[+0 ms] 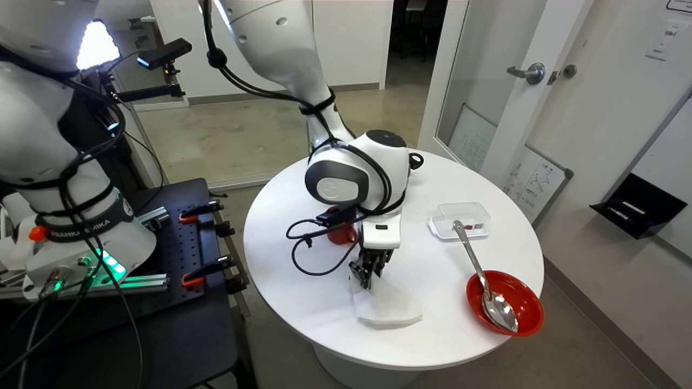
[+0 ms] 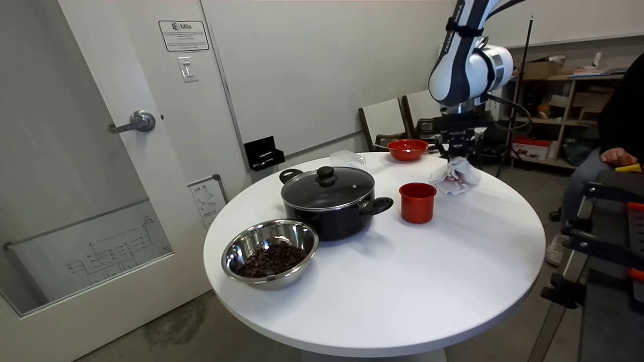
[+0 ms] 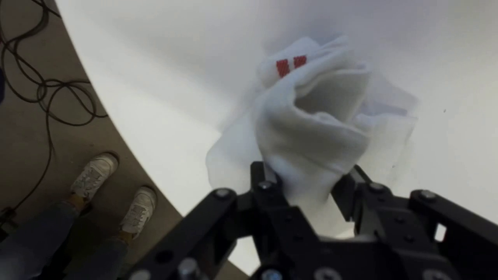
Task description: Use the towel to wipe the table
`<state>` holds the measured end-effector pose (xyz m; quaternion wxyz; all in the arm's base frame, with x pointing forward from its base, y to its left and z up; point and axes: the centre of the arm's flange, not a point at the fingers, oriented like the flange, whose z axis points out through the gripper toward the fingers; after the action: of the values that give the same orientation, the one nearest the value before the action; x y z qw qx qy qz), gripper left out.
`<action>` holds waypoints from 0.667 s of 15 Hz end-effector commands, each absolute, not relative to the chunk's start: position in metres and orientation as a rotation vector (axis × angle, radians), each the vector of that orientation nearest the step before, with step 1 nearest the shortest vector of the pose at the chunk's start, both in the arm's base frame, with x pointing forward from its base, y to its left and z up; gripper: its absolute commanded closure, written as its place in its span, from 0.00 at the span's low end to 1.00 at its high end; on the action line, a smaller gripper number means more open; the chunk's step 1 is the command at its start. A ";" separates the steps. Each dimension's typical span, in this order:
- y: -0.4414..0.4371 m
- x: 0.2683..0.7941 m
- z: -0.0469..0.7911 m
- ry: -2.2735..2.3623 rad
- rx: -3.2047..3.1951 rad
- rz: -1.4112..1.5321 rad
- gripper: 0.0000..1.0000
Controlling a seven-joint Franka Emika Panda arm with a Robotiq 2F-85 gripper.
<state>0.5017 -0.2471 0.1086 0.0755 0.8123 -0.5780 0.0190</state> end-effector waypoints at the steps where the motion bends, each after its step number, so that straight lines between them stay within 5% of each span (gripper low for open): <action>1: -0.265 0.497 0.149 -1.834 2.287 -0.001 0.35; 7: -0.260 0.487 0.157 -1.887 2.102 -0.194 0.01; 10: -0.245 0.484 0.155 -1.903 2.083 -0.234 0.00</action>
<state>0.4837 -0.2624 0.1449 0.1535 0.7317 -0.6604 -0.0703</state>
